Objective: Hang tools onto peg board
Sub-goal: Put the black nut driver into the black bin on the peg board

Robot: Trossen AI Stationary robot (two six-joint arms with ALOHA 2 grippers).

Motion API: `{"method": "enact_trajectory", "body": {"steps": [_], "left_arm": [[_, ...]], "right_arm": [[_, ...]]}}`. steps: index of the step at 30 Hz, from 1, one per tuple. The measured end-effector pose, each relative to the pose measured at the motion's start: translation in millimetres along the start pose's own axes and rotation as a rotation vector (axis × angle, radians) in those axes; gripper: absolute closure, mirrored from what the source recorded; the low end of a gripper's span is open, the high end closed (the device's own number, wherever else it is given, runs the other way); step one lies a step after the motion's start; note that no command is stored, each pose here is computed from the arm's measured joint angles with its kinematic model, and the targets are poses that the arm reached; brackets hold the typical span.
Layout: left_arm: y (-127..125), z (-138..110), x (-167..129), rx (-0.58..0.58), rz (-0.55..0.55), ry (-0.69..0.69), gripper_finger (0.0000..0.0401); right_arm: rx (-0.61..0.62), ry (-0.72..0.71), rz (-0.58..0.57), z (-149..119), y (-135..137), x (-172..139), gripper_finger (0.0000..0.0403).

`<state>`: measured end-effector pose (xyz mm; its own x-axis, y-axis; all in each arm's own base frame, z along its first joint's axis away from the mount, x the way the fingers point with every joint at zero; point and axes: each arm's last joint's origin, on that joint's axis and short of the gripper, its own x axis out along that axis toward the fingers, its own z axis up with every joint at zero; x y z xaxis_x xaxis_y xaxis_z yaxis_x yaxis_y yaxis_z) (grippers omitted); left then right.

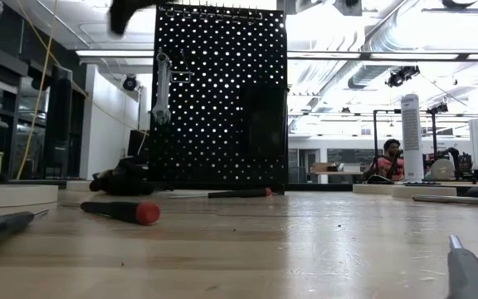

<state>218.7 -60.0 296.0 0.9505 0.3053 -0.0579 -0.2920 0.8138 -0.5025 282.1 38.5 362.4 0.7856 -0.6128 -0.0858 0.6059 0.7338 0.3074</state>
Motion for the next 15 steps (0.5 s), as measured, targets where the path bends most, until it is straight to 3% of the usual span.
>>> {"method": "enact_trajectory", "body": {"steps": [3, 6, 15], "left_arm": [[7.8, -35.2, -13.2, -0.113, 0.026, 0.002, 0.0215], [6.2, -54.9, -20.7, -0.152, 0.023, 0.031, 0.0215], [-13.4, -84.3, -19.7, -0.027, 0.029, 0.129, 0.0232]], "right_arm": [[-0.058, -0.047, -0.137, -2.8, -11.9, 25.8, 0.0393], [-0.092, -0.066, -0.191, -6.9, -23.0, 52.9, 0.0393], [-0.126, -0.035, -0.336, -34.4, -54.0, 109.0, 0.0392]]}}
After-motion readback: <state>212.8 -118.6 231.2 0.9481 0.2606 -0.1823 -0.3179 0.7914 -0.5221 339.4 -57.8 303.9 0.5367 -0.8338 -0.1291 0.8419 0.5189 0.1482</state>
